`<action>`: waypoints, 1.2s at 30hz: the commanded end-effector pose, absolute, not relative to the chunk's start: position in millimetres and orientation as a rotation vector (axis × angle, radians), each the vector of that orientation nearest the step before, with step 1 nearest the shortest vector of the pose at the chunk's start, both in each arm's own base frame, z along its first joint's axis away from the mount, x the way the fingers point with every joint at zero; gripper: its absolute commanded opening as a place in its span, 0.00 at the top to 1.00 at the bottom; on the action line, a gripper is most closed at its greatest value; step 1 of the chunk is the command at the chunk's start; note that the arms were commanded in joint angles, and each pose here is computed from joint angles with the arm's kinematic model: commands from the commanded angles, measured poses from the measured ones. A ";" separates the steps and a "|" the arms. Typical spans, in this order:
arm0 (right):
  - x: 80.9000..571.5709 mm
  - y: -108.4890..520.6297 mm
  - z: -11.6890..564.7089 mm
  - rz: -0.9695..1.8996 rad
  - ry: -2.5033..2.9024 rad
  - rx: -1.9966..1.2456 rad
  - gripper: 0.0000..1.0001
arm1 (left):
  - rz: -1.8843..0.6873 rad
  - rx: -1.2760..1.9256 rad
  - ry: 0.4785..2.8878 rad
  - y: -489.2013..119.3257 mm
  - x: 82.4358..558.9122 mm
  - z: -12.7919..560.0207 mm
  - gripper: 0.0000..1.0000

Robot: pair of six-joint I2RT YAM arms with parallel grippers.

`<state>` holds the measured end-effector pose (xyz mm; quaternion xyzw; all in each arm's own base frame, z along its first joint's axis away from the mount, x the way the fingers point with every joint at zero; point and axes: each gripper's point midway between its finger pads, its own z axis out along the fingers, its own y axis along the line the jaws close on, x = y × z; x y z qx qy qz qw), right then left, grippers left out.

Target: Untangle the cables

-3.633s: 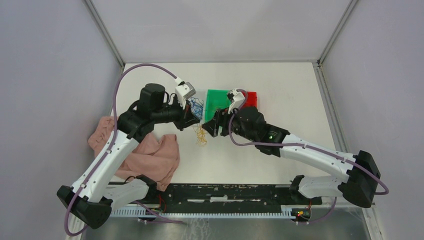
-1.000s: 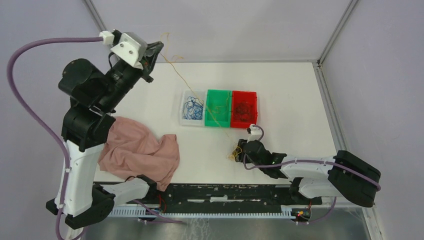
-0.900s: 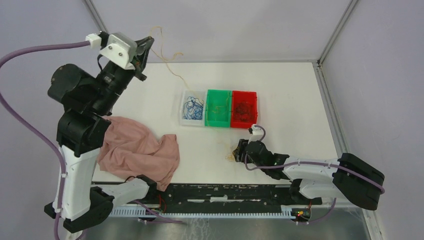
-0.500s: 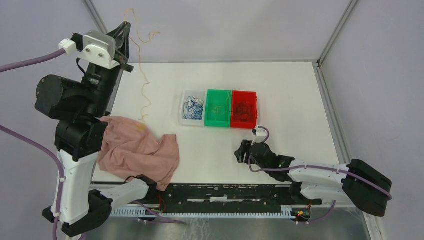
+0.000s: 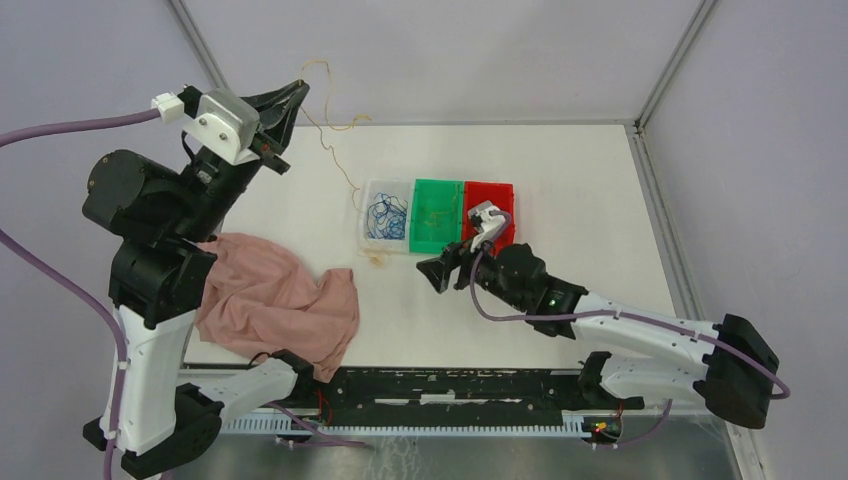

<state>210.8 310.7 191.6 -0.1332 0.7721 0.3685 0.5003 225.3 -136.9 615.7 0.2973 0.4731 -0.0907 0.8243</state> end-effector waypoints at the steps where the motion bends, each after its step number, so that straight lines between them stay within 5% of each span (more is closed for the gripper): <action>1: 214.4 352.0 266.2 0.956 1.578 -0.559 0.20 | -0.296 0.656 0.986 -146.0 208.2 619.6 0.97; 12: 241.5 373.1 239.2 0.826 1.650 -0.597 0.23 | -0.487 0.759 0.982 -173.9 189.8 608.7 0.97; 23: 232.4 389.6 188.3 0.931 1.794 -0.567 0.57 | -0.578 0.746 0.919 -176.2 169.2 636.3 0.97; 31: 230.9 385.7 183.2 0.933 1.807 -0.545 0.57 | -0.609 0.735 0.873 -172.4 153.5 655.1 0.97; 36: 225.7 368.9 204.8 0.933 1.752 -0.523 0.41 | -0.591 0.742 0.881 -171.5 155.1 649.6 0.97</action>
